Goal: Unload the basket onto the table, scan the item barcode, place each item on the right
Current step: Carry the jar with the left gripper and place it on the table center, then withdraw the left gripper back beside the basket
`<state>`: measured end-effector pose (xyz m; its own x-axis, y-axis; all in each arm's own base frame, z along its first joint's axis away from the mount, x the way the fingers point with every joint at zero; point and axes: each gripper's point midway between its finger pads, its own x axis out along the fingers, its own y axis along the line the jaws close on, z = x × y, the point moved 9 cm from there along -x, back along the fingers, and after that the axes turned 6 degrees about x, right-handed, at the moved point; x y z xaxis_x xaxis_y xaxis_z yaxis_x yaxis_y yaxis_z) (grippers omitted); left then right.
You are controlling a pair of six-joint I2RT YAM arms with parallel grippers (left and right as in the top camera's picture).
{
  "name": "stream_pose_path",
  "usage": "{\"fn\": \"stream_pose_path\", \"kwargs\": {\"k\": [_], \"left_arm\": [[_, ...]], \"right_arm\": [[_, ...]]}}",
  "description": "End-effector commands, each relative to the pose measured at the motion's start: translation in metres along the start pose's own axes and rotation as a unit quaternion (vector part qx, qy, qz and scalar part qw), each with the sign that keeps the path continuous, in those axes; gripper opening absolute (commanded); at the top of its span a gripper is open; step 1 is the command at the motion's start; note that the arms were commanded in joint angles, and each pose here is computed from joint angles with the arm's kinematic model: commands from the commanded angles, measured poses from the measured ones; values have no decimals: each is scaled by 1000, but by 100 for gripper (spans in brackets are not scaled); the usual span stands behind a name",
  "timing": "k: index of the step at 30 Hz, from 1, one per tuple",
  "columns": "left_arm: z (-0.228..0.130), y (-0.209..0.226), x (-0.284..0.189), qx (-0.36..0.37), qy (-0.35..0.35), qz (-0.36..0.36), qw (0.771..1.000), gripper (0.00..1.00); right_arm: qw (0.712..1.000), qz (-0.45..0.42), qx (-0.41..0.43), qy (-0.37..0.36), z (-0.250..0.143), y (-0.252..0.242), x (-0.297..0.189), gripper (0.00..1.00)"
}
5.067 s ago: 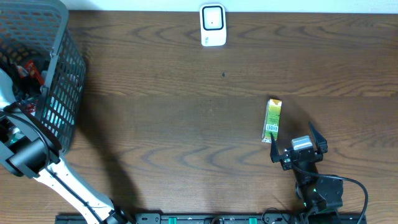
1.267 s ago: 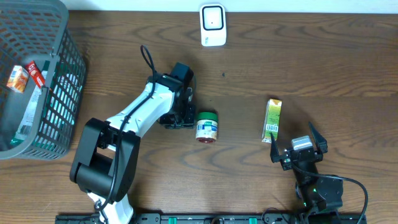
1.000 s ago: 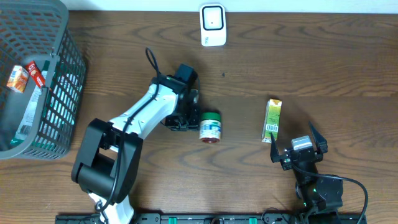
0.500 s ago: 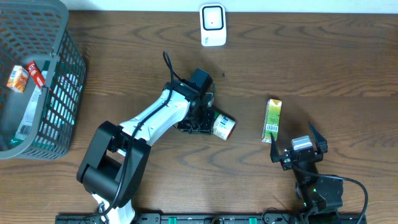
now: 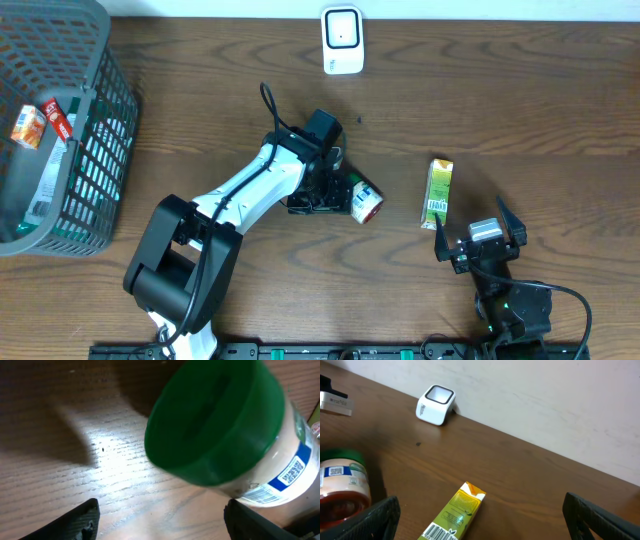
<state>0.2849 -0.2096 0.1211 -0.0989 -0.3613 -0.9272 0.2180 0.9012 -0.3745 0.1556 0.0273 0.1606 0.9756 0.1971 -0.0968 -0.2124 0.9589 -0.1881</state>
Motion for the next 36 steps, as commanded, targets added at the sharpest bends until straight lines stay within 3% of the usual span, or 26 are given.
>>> {"fn": "stream_pose_path", "kwargs": {"k": [1,12,21,27,29,33,36], "left_arm": [[1,-1,-8,-8,-12,-11,1000,84],[14,18,-58,-41,-91,-13,995,84],[12,75,-137,-122,-204,-11,971,85],[8,102,-156,-158,-229,-2,960,92],[7,110,-158,-168,-235,21,957,93],[4,135,-164,-203,-253,137,936,93],[2,141,-166,-211,-256,170,928,94]], "right_arm": [[1000,-5,-3,1,-1,-2,0,99],[1000,-5,-3,1,-1,-2,0,99],[1000,-5,-3,1,-1,-2,0,99],[1000,-5,-3,1,-1,-2,0,99],[1000,-5,-3,1,-1,-2,0,99],[1000,-5,-3,1,-1,-2,0,99],[1000,-5,-3,1,-1,-2,0,99]]}}
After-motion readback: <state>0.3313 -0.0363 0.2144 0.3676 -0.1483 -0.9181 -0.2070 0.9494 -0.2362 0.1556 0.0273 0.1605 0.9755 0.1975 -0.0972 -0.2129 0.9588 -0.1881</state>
